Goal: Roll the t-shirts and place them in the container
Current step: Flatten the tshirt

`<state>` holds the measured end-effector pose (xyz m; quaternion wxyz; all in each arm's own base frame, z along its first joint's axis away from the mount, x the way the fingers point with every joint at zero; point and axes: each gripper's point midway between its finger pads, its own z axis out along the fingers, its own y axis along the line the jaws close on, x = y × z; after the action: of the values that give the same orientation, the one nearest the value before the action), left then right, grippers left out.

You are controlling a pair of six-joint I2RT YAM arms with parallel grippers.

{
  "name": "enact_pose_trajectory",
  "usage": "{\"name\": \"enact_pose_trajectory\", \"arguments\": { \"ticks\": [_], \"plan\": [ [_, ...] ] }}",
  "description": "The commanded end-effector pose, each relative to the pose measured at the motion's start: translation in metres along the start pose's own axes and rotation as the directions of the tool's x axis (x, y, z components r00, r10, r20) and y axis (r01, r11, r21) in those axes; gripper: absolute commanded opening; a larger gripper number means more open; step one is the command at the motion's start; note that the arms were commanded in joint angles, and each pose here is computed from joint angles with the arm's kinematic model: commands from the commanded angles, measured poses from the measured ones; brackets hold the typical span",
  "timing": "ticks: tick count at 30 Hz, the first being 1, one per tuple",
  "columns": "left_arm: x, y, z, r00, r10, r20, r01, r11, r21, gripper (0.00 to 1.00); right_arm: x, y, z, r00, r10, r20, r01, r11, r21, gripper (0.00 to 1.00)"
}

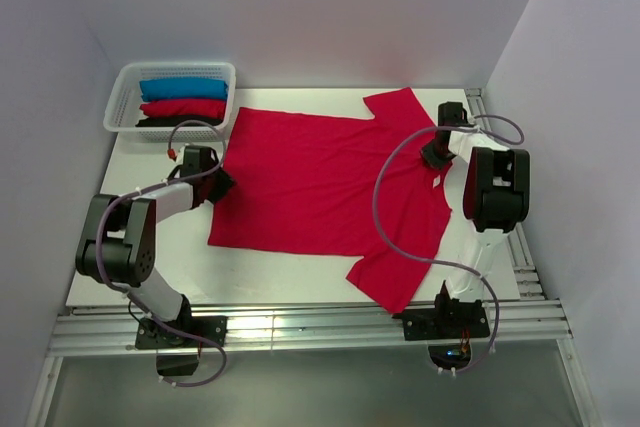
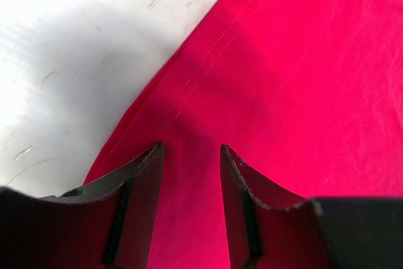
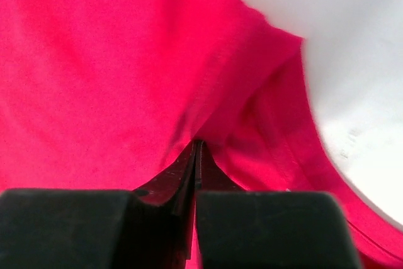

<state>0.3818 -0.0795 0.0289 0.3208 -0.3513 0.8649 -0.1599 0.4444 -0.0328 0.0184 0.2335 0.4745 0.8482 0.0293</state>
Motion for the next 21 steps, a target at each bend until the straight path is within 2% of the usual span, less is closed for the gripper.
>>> {"name": "enact_pose_trajectory", "arguments": {
  "ticks": [1, 3, 4, 5, 9, 13, 21],
  "plan": [
    [0.002, 0.007, 0.006, 1.000, 0.018, 0.002, -0.018, 0.998, -0.064, 0.48, -0.015, 0.033, -0.013, 0.999, -0.044, 0.015, 0.045, 0.989, -0.141, 0.09],
    [-0.008, 0.002, 0.001, 0.999, 0.025, 0.031, -0.023, 0.998, -0.059, 0.48, -0.016, 0.033, -0.031, 0.998, -0.055, 0.040, 0.062, 0.981, -0.185, 0.22],
    [-0.010, 0.001, -0.002, 0.999, 0.035, 0.037, -0.033, 0.998, -0.057, 0.49, -0.018, 0.033, -0.038, 0.997, -0.053, 0.056, 0.063, 0.977, -0.201, 0.37],
    [-0.011, -0.001, -0.006, 0.998, 0.043, 0.043, -0.041, 0.998, -0.048, 0.50, -0.022, 0.035, -0.048, 0.995, -0.063, 0.081, 0.080, 0.972, -0.223, 0.41],
    [-0.017, -0.013, -0.029, 0.995, 0.059, 0.082, -0.062, 0.998, 0.027, 0.54, -0.030, 0.030, -0.099, 0.985, -0.086, 0.150, 0.123, 0.958, -0.257, 0.43],
    [-0.019, -0.016, -0.048, 0.992, 0.075, 0.100, -0.081, 0.995, 0.062, 0.58, -0.020, 0.013, -0.134, 0.974, -0.115, 0.193, 0.170, 0.939, -0.299, 0.48],
    [0.000, 0.003, -0.075, 0.996, 0.050, 0.068, -0.054, 0.997, 0.063, 0.57, 0.055, -0.039, -0.165, 0.966, -0.220, 0.137, 0.255, 0.898, -0.358, 0.48]
  ]
}}
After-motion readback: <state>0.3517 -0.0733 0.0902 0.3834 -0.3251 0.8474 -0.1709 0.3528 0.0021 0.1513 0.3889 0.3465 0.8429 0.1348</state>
